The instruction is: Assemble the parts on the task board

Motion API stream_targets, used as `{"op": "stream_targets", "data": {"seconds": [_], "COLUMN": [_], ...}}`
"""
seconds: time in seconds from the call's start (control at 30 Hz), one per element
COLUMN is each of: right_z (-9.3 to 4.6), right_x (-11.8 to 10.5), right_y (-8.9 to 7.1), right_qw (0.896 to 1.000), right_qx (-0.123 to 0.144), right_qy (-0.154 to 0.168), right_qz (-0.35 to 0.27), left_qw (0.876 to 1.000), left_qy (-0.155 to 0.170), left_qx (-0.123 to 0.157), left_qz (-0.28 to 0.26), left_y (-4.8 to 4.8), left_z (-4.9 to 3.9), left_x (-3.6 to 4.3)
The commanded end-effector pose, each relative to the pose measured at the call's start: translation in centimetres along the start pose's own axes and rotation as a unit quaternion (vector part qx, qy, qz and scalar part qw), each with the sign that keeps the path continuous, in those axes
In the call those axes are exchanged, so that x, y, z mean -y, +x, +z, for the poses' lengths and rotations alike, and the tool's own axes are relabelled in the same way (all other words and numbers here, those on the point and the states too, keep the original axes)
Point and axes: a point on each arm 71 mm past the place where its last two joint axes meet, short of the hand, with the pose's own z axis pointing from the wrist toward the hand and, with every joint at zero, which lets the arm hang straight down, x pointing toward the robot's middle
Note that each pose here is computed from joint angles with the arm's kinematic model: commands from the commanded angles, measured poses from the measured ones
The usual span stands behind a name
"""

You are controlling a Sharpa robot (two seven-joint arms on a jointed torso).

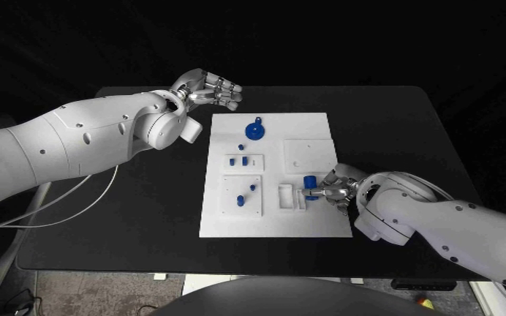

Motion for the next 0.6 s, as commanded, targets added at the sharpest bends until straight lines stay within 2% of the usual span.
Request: {"op": "stream_targets", "data": {"seconds": [0.03, 0.27, 0.6], "right_z": [-0.3, -0.5, -0.5], "right_x": [-0.3, -0.9, -1.8], "right_y": [-0.1, 0.8, 1.6], "right_qw": [1.0, 1.0, 0.999], "right_qx": [0.013, -0.027, -0.051], "right_qy": [-0.009, -0.004, -0.008], "right_qz": [0.022, 0.002, -0.008], "left_qw": [1.0, 1.0, 1.0], "left_qy": [0.003, 0.003, 0.003], "left_qx": [-0.007, -0.009, -0.009], "left_qz": [-0.005, -0.005, -0.005], "left_y": [0.16, 0.27, 0.33], "left_z": [0.01, 0.08, 0.09], "left_x": [0.09, 0.11, 0.12]}}
